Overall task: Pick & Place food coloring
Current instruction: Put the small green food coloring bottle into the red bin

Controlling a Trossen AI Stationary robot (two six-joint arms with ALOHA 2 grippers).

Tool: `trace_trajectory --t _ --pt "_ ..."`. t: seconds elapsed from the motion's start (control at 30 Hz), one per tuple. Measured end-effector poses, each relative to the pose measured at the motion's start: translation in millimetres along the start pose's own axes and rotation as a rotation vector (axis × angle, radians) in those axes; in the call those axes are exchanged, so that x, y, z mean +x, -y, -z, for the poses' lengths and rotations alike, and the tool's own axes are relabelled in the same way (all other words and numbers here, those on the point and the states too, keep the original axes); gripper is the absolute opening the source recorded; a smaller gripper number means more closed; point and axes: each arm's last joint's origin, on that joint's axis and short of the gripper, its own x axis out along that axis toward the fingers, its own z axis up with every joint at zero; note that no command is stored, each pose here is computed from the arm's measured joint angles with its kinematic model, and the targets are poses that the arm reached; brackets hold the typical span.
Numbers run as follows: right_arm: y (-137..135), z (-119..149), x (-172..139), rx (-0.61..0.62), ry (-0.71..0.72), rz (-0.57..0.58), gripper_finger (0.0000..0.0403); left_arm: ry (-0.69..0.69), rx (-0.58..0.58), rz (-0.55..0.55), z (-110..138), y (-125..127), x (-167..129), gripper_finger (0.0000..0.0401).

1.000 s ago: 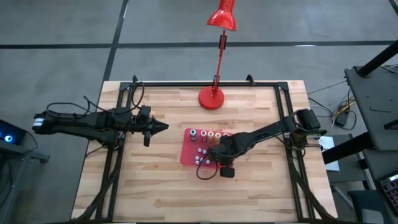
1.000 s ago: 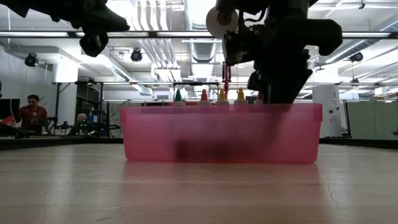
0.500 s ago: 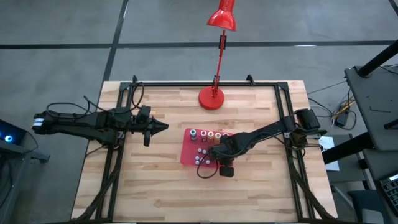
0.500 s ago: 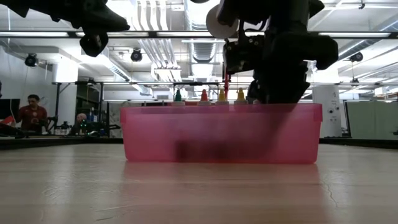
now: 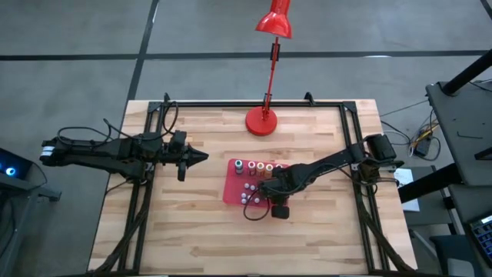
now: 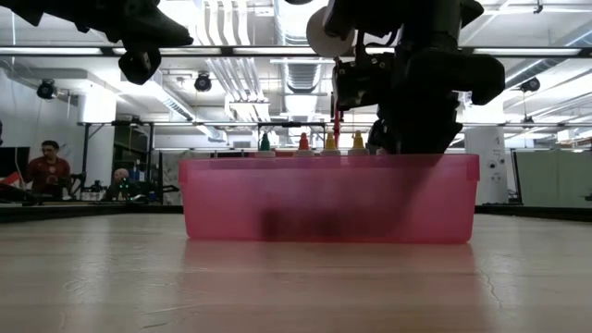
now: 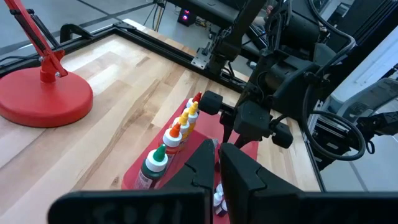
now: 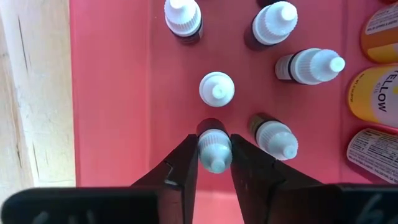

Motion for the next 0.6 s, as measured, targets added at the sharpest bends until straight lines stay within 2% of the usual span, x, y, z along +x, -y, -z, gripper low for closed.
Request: trace_trajectory --t 0.3,0.6 --pt "0.0 0.2 0.2 -0.001 -0.002 -0.002 0.0113 0.000 0.000 0.000 0.0 0.0 0.0 0.0000" --pt "-0.8 -1.0 -3.0 0.003 -0.012 -0.007 0.0122 0.000 0.000 0.000 0.0 0.0 0.0 0.0000"
